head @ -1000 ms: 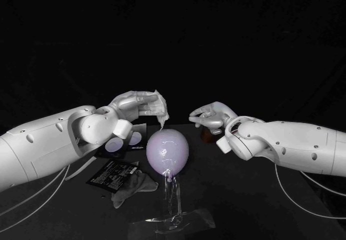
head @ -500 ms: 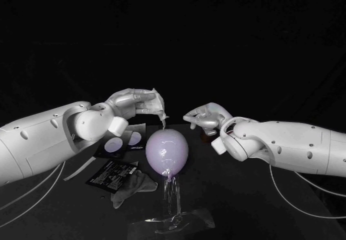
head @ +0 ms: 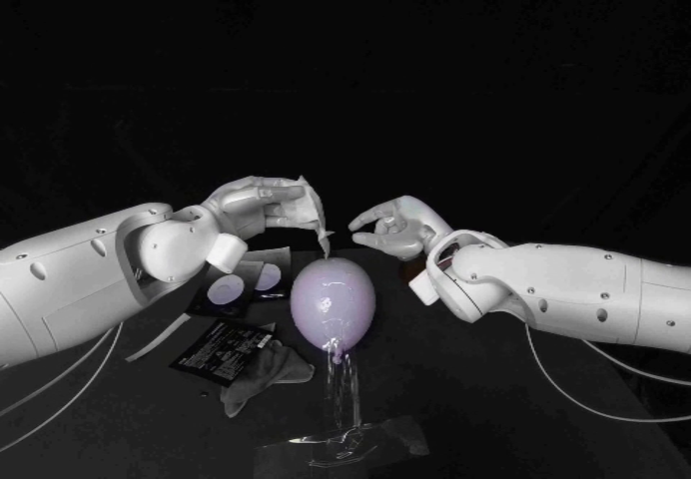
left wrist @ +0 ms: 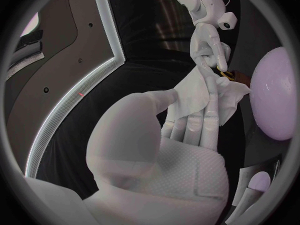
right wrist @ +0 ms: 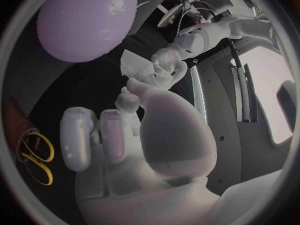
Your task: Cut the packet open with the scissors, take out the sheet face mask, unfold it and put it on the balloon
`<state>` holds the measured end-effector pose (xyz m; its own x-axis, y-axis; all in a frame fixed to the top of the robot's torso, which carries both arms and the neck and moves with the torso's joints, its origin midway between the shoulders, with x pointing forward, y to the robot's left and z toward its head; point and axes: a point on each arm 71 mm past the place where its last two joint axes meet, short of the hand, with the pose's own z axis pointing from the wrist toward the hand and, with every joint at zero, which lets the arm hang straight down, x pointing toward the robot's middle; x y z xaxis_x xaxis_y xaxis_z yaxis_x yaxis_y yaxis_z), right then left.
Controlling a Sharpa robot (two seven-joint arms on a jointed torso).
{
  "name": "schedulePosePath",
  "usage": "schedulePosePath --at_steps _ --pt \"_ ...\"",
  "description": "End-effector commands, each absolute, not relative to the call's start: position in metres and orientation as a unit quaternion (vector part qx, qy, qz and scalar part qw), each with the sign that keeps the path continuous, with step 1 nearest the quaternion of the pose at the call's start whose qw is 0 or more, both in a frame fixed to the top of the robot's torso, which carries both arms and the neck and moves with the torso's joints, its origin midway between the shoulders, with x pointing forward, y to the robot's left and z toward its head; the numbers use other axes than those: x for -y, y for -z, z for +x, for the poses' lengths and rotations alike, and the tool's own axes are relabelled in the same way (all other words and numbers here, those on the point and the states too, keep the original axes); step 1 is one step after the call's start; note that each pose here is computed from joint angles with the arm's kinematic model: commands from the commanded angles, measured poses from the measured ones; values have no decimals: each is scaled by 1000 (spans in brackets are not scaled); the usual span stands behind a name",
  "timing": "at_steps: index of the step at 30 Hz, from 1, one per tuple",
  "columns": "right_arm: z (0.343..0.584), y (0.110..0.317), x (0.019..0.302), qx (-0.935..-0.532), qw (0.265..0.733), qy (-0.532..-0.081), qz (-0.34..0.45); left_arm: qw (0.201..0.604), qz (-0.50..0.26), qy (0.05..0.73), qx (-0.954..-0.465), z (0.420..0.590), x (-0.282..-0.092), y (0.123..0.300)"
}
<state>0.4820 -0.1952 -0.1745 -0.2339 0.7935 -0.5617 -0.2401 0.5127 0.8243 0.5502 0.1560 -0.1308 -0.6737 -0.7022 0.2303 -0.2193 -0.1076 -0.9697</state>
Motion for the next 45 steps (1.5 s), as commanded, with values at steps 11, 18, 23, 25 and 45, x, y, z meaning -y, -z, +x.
schedulePosePath --at_steps 11,18,23,25,45 --pt "482 166 189 -627 632 -442 112 148 -279 677 -665 550 -169 126" --pt "486 167 193 -628 625 -445 128 138 -172 636 -740 548 -177 112" --pt "490 167 197 -630 619 -448 140 171 -113 588 -783 552 -182 94" --pt "492 167 198 -632 613 -451 145 194 -94 569 -794 554 -184 87" --pt "500 163 193 -644 572 -479 169 436 146 349 -817 565 -172 48"
